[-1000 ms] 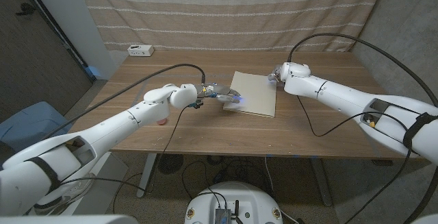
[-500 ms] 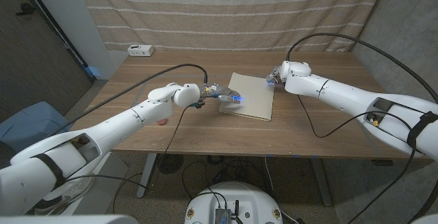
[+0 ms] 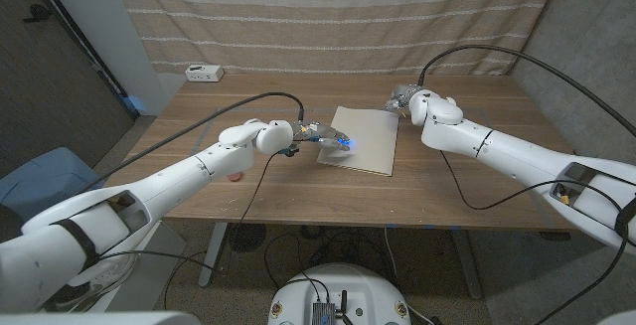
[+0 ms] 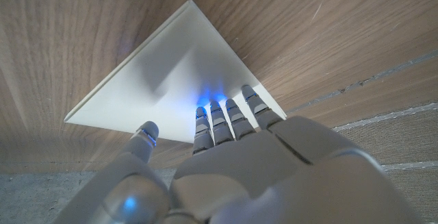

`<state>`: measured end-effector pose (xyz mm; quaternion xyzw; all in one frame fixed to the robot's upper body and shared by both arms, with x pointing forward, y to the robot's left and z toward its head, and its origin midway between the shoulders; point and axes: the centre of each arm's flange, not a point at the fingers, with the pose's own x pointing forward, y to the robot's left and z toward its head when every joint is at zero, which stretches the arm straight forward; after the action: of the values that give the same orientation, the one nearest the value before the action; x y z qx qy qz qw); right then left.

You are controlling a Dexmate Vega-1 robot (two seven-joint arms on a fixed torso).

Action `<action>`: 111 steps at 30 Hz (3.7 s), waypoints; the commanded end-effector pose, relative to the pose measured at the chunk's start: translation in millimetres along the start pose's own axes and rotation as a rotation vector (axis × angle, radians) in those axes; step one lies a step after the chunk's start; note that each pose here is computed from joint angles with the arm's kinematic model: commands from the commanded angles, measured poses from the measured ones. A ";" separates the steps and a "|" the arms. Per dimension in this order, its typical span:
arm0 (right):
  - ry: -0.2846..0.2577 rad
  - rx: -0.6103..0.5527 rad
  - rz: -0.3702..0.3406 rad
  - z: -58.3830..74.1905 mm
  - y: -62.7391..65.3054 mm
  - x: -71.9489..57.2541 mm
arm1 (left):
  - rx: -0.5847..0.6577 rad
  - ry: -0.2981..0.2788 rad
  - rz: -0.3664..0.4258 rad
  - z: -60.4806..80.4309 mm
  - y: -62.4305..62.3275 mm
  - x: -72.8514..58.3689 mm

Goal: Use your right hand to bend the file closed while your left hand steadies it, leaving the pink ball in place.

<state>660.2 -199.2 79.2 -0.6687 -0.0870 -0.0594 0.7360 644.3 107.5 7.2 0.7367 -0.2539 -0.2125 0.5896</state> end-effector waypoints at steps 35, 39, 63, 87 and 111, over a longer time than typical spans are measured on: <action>0.026 -0.087 0.327 16.0 25.0 14.2 | 0.012 0.003 0.006 2.0 1.7 -1.0; 0.032 -0.092 0.334 16.1 25.4 15.5 | 0.012 0.002 0.007 1.6 1.8 -0.8; -0.017 -0.041 0.152 11.8 8.0 5.4 | -0.010 0.026 0.115 1.2 7.0 -10.3; -0.118 0.301 -0.134 -20.7 -12.7 -29.8 | -0.198 -0.011 0.475 -8.7 15.8 -37.3; -0.375 1.025 -0.251 -54.0 16.5 -45.8 | -0.660 -0.107 0.603 -38.8 11.3 -54.8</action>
<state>625.9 -232.9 63.7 -0.3628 -0.2610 -0.0022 0.8946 618.9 154.3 28.5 0.5087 -0.4083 -0.0978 0.7516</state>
